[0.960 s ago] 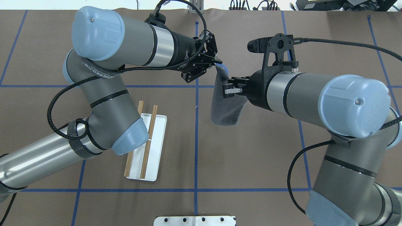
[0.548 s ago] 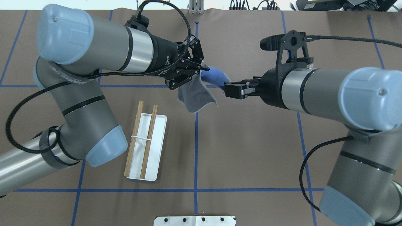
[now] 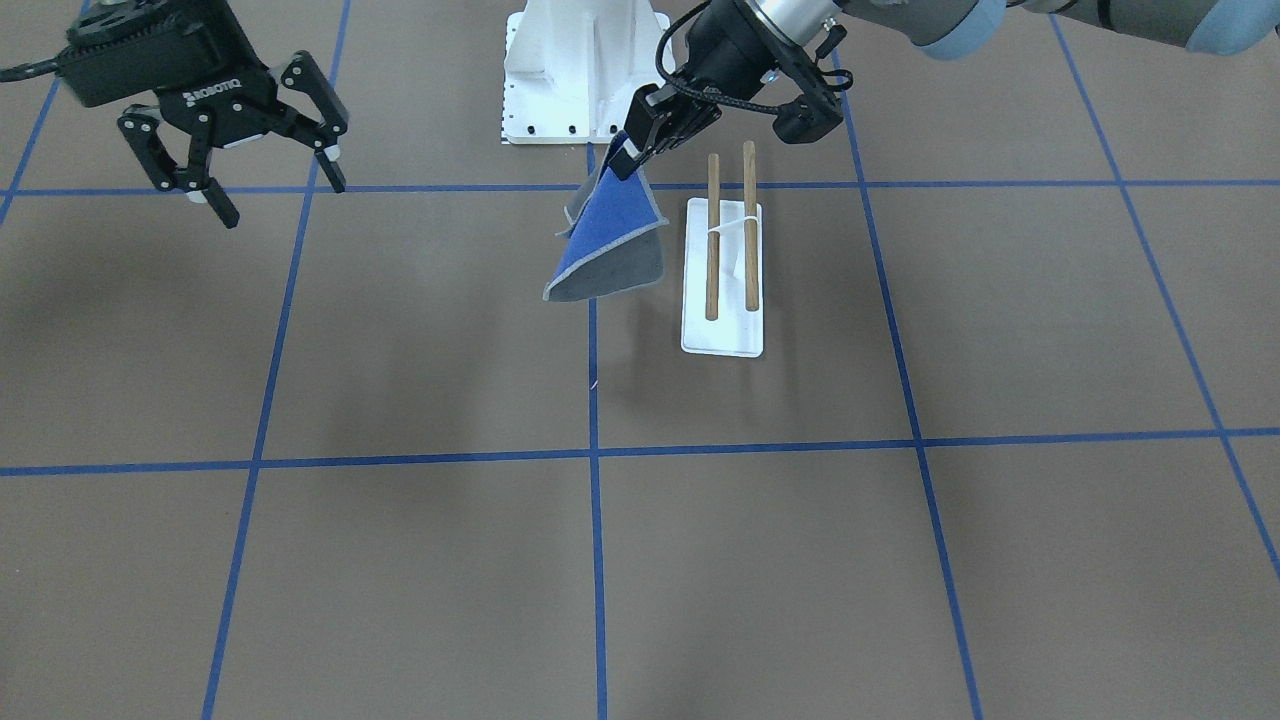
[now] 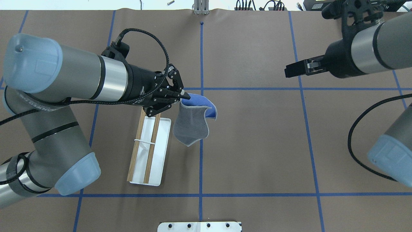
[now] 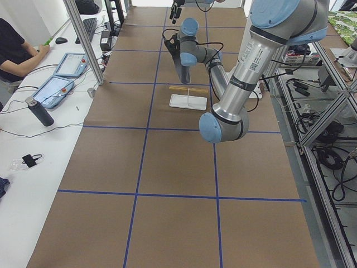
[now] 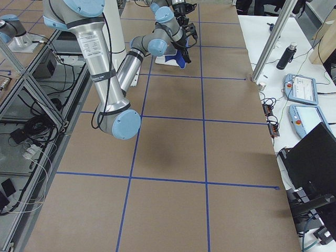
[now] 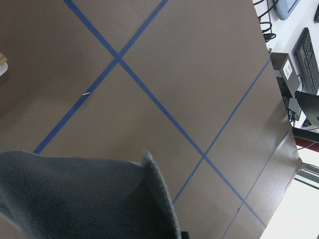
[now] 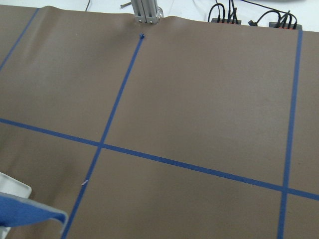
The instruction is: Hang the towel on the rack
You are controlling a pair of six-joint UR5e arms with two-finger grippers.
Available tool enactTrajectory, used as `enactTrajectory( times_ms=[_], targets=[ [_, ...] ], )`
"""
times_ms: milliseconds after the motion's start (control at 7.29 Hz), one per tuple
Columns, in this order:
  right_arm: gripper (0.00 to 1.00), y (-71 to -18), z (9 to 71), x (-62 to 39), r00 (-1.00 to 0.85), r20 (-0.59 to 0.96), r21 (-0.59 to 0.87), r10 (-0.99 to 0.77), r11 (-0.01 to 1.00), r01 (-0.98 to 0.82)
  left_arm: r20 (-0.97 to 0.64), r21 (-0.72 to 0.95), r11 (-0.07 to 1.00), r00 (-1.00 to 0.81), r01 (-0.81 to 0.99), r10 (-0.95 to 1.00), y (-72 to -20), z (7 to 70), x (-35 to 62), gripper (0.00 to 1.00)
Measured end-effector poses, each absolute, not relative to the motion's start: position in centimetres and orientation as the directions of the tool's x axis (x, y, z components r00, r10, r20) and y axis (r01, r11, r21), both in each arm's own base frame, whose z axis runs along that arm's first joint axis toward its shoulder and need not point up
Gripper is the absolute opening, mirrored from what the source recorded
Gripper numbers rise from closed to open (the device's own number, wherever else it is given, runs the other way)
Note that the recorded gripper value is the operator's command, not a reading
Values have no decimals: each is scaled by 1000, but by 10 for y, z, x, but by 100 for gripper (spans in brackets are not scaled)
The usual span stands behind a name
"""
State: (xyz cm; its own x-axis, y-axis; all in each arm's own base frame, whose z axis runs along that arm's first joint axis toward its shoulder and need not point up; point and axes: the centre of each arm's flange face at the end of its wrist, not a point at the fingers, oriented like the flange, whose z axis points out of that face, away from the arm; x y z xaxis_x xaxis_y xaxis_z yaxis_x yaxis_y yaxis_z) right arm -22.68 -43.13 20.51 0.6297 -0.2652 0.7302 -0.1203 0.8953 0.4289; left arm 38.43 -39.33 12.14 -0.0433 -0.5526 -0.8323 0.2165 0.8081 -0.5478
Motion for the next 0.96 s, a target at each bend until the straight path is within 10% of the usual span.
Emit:
enactTrajectory(
  times_ms=[960],
  targets=[
    [100,-490,267,-169,682,684,352,-259,936,3,-882,-375,905,224,199,-415,-413,278,287,0]
  ],
)
